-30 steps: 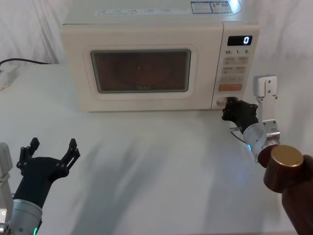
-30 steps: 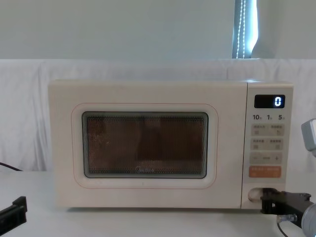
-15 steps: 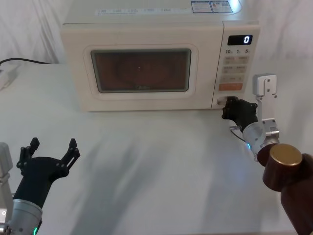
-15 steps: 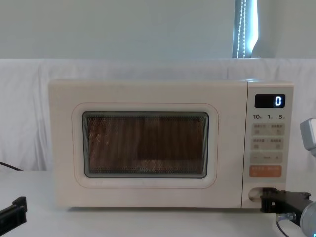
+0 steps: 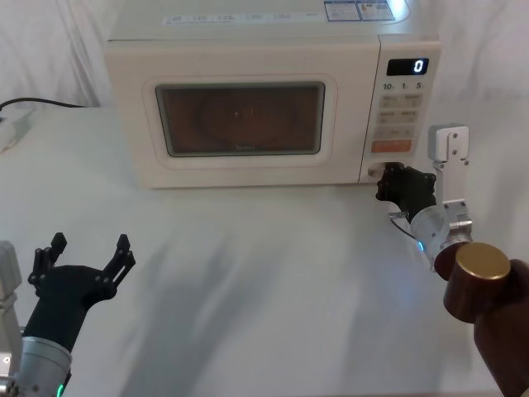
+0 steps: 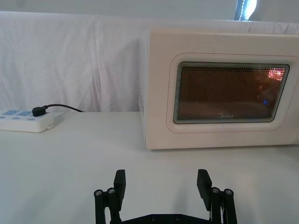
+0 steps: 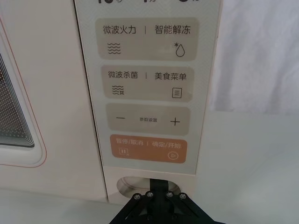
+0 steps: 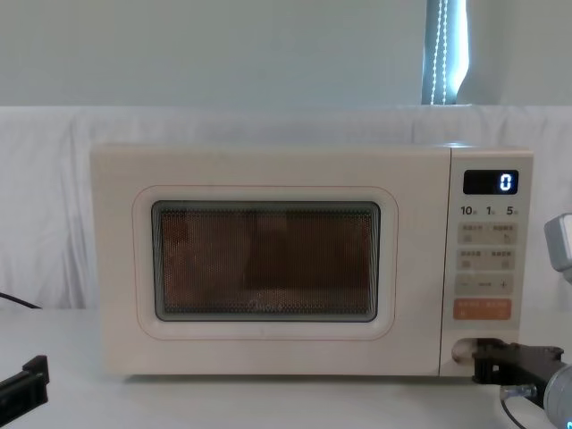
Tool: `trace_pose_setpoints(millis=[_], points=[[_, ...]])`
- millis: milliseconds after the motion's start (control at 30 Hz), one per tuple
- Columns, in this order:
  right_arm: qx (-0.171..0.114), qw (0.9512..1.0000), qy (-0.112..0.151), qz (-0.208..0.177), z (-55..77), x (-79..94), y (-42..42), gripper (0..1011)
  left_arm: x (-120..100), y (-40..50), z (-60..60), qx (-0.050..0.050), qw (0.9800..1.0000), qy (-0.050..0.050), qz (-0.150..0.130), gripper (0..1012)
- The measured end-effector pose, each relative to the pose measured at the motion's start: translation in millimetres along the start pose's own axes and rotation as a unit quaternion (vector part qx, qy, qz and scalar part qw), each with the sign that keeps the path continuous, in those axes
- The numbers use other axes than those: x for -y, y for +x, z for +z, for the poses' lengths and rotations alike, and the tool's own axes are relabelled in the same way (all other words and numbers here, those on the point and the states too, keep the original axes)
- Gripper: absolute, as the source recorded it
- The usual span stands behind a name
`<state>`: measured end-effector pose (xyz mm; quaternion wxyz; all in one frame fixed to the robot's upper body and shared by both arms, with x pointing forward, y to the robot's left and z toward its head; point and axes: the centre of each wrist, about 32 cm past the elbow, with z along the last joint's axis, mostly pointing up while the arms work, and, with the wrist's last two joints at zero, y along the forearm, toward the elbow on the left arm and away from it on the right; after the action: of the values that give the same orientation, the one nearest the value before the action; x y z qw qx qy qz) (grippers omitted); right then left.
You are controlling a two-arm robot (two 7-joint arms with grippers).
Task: Press the button to open the microwave door with one hand; close the microwave door with the other hand.
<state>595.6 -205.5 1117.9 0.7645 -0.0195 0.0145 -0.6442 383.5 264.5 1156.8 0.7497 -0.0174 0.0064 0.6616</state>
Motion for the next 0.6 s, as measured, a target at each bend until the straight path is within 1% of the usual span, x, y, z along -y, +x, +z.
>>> trace_pose_setpoints(millis=[600], points=[[0.001,1.0000,0.000,-0.001,-1.4,-3.5,-0.8,0,0.0,0.0,0.0,0.000,1.0000,0.000,0.000,1001]])
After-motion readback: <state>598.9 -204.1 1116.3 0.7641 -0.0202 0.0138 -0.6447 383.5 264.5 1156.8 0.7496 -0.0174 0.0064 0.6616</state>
